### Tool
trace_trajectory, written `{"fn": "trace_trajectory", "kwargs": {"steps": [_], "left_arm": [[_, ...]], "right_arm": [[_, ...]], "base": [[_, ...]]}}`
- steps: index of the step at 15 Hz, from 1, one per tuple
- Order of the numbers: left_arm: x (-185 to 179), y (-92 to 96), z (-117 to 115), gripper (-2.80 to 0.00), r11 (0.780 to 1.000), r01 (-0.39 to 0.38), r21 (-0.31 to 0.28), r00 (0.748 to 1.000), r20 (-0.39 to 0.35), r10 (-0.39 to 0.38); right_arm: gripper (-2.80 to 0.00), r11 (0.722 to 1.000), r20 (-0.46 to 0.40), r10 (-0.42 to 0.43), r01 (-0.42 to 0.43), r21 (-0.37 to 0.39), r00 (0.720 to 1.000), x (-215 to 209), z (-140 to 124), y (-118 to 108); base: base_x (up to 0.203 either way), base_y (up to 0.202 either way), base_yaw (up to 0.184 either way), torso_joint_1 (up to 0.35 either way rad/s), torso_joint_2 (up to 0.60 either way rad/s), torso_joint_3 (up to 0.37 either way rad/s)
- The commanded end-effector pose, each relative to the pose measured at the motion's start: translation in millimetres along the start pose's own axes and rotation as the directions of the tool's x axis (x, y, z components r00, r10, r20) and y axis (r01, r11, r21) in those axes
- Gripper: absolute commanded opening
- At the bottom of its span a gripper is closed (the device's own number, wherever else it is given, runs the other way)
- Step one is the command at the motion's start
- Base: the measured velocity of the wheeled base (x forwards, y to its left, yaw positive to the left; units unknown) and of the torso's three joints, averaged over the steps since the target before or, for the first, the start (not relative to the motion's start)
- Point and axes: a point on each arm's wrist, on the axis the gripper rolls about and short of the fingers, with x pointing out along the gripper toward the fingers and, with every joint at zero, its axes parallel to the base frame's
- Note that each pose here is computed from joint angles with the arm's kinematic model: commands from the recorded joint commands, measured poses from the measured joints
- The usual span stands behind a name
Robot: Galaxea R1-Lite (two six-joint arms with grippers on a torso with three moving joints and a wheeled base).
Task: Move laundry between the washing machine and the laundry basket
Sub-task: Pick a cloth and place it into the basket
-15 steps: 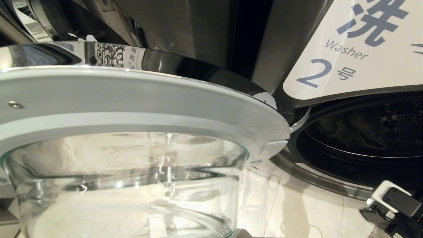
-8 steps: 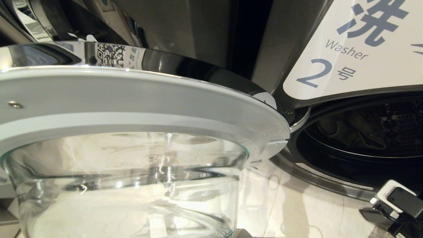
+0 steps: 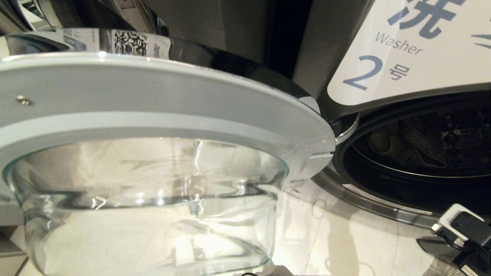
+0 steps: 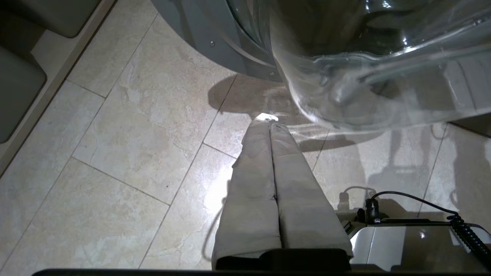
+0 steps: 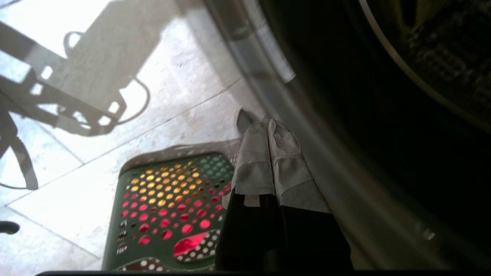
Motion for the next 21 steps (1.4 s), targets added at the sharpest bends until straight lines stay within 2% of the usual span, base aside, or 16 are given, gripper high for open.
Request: {"fn": "trace_trajectory", "kwargs": {"steps": [1, 5, 8, 13, 16, 18, 21], "left_arm": [[0, 0.0, 0, -2.80, 1.000, 0.000, 0.000, 1.000, -0.002, 0.000], [0, 0.0, 0, -2.80, 1.000, 0.000, 0.000, 1.000, 0.000, 0.000], [0, 0.0, 0, -2.80, 1.000, 0.000, 0.000, 1.000, -0.001, 0.000], [0, 0.0, 0, -2.80, 1.000, 0.000, 0.000, 1.000, -0.001, 0.000], [0, 0.0, 0, -2.80, 1.000, 0.000, 0.000, 1.000, 0.000, 0.000], [0, 0.0, 0, -2.80, 1.000, 0.000, 0.000, 1.000, -0.001, 0.000], [0, 0.0, 0, -2.80, 1.000, 0.000, 0.000, 1.000, 0.000, 0.000]], "right_arm": [[-2.80, 1.000, -0.015, 0.008, -0.008, -0.006, 1.000, 3, -1, 0], [-2.80, 1.000, -0.019, 0.012, -0.012, 0.002, 1.000, 5, 0, 1], [-2.80, 0.999, -0.020, 0.025, -0.024, 0.048, 0.999, 17, 9, -5], [-2.80, 0.991, -0.046, 0.057, -0.051, 0.126, 0.997, 77, 37, -16], [-2.80, 0.986, 0.037, -0.034, 0.028, 0.163, 0.999, 125, 49, -14], [-2.80, 0.980, 0.115, -0.124, 0.103, 0.173, 0.986, 146, 57, -15], [-2.80, 0.970, 0.181, -0.203, 0.172, 0.173, 0.962, 157, 76, -32]], "base": [[-0.187, 0.000, 0.000, -0.001, 0.00, 0.006], [-0.182, 0.000, 0.000, -0.001, 0.00, 0.004], [0.000, 0.000, 0.000, 0.000, 0.00, 0.000], [0.000, 0.000, 0.000, 0.000, 0.00, 0.000], [0.000, 0.000, 0.000, 0.000, 0.00, 0.000], [0.000, 0.000, 0.000, 0.000, 0.00, 0.000], [0.000, 0.000, 0.000, 0.000, 0.00, 0.000]]}}
